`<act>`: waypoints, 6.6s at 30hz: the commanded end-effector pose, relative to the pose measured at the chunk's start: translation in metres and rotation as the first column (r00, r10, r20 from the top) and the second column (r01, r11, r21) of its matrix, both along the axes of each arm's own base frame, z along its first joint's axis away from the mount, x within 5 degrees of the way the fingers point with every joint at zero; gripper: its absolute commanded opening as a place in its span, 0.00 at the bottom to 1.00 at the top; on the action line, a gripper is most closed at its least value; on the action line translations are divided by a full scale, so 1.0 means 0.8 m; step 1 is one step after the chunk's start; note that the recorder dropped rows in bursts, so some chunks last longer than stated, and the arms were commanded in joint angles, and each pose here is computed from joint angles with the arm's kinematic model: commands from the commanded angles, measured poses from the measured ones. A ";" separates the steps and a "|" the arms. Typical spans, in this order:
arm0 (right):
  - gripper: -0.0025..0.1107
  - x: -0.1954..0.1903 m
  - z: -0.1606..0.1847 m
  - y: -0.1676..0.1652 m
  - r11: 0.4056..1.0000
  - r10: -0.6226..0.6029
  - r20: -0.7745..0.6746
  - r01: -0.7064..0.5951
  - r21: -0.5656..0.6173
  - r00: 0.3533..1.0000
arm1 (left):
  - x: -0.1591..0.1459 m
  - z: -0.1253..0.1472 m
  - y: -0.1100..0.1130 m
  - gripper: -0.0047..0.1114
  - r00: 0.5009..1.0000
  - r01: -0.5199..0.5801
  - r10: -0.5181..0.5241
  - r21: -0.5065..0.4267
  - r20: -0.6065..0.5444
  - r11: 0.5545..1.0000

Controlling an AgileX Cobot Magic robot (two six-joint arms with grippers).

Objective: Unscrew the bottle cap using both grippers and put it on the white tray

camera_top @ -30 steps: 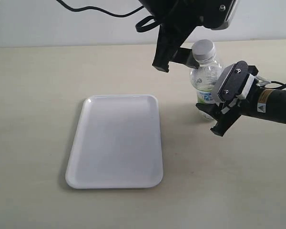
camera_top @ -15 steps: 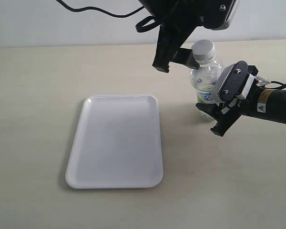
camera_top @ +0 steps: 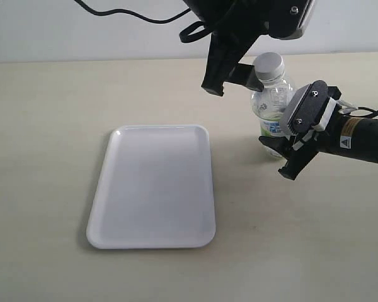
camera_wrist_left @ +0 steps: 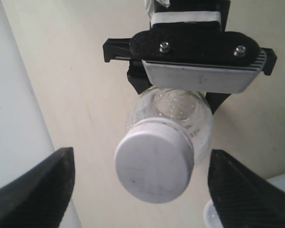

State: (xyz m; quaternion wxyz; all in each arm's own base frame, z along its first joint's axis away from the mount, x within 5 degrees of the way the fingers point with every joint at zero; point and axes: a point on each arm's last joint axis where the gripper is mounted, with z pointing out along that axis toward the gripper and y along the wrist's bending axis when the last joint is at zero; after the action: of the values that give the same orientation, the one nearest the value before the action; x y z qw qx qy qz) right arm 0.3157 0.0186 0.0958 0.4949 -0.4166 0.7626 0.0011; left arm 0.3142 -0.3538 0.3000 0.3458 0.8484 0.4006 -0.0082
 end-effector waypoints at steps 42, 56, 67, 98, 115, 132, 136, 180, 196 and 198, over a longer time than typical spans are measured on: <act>0.02 0.000 0.003 -0.002 1.000 0.000 0.005 0.000 -0.007 1.000 | -0.003 0.004 0.001 0.51 1.000 -0.014 0.014 0.004 -0.007 1.000; 0.02 0.000 0.003 -0.002 1.000 -0.003 0.002 0.003 -0.002 1.000 | -0.007 0.000 0.003 0.04 0.993 -0.069 0.070 0.022 -0.094 0.997; 0.02 0.001 0.003 -0.003 0.999 -0.030 -0.005 0.030 0.018 1.000 | -0.007 0.000 0.004 0.04 0.890 -0.362 0.342 -0.011 -0.301 0.932; 0.02 0.001 0.004 -0.003 0.996 -0.057 -0.019 0.058 0.063 0.998 | 0.031 0.023 0.119 0.04 0.742 -0.623 0.651 0.195 -0.160 0.758; 0.02 0.002 0.006 -0.002 0.994 -0.063 -0.013 0.064 0.090 0.998 | 0.044 -0.143 0.112 0.04 0.818 -0.403 0.527 0.422 -0.232 0.812; 0.02 0.002 0.006 -0.002 0.994 -0.065 -0.013 0.066 0.091 0.998 | 0.025 -0.220 0.123 0.04 0.840 -0.357 0.483 0.418 -0.248 0.836; 0.02 0.002 0.006 -0.002 0.994 -0.065 -0.013 0.066 0.091 0.998 | 0.024 -0.223 0.121 0.04 0.833 -0.372 0.490 0.394 -0.257 0.840; 0.02 0.002 0.019 0.007 0.899 -0.131 -0.130 0.173 0.402 0.983 | 0.011 -0.130 0.123 0.63 0.771 -0.500 0.557 0.248 -0.309 0.830; 0.18 0.000 0.000 0.011 0.924 -0.070 -0.121 0.110 0.367 0.990 | 0.010 -0.122 0.121 0.63 0.764 -0.518 0.559 0.210 -0.322 0.829; 0.34 0.000 0.000 0.011 0.924 -0.070 -0.121 0.110 0.367 0.990 | 0.011 -0.121 0.121 0.63 0.765 -0.521 0.559 0.203 -0.319 0.829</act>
State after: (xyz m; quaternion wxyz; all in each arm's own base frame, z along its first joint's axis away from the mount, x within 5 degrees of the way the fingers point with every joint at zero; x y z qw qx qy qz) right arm 0.3140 0.0270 0.0899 0.5005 -0.2817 0.8066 0.1395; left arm 0.3229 -0.2567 0.1982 0.1957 0.7041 0.6812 -0.0433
